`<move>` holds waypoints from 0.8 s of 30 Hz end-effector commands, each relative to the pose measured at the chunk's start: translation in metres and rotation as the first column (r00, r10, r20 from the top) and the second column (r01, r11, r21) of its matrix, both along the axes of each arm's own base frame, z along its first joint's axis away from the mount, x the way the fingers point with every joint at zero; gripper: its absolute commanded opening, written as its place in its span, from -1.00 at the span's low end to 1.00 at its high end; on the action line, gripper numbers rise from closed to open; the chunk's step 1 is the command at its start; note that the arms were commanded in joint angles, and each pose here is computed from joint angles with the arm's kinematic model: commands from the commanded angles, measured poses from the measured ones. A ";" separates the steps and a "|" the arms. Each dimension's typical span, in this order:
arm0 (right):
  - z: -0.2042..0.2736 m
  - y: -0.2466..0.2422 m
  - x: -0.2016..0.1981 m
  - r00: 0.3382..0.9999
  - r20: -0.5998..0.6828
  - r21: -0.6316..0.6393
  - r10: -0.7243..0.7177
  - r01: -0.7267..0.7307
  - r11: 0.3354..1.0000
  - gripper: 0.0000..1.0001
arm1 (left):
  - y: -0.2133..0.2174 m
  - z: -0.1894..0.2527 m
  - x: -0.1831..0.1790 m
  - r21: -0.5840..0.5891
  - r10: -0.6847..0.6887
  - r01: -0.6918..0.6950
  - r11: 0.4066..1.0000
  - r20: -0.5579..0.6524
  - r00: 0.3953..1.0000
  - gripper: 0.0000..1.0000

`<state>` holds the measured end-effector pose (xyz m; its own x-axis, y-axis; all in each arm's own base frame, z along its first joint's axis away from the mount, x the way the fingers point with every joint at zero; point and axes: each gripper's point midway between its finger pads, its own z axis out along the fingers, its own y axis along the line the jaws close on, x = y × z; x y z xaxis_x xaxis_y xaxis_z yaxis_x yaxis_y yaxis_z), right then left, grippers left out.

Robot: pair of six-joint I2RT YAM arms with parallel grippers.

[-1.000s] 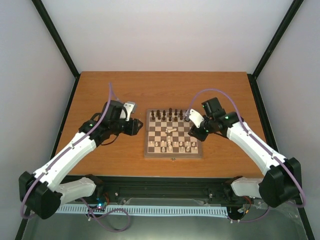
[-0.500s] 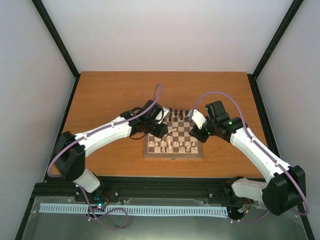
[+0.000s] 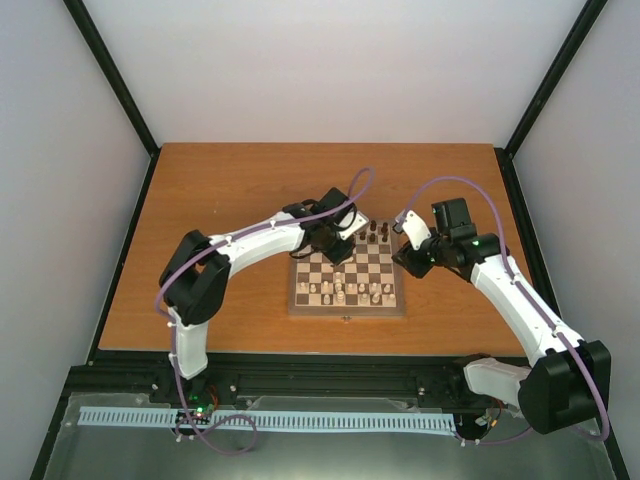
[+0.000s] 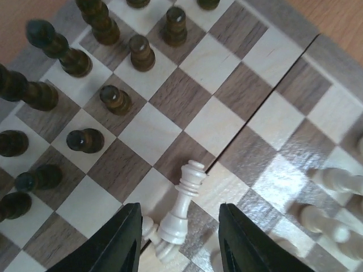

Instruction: Set up the chess pieces on the board

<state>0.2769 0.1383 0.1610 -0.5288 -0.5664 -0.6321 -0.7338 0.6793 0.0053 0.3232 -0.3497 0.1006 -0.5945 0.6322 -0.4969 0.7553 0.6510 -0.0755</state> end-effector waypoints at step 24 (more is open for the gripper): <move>-0.005 0.002 -0.008 0.998 -0.043 0.035 0.037 -0.035 0.999 -0.15 | 0.020 -0.054 -0.009 0.180 0.027 -0.007 0.984 -0.111 0.993 -0.17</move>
<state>0.2725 0.1400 0.1620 -0.5248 -0.5610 -0.6402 -0.7485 0.6623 0.0333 0.3171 -0.3303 0.0462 -0.6432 0.6937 -0.3243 0.7407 0.6710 -0.0335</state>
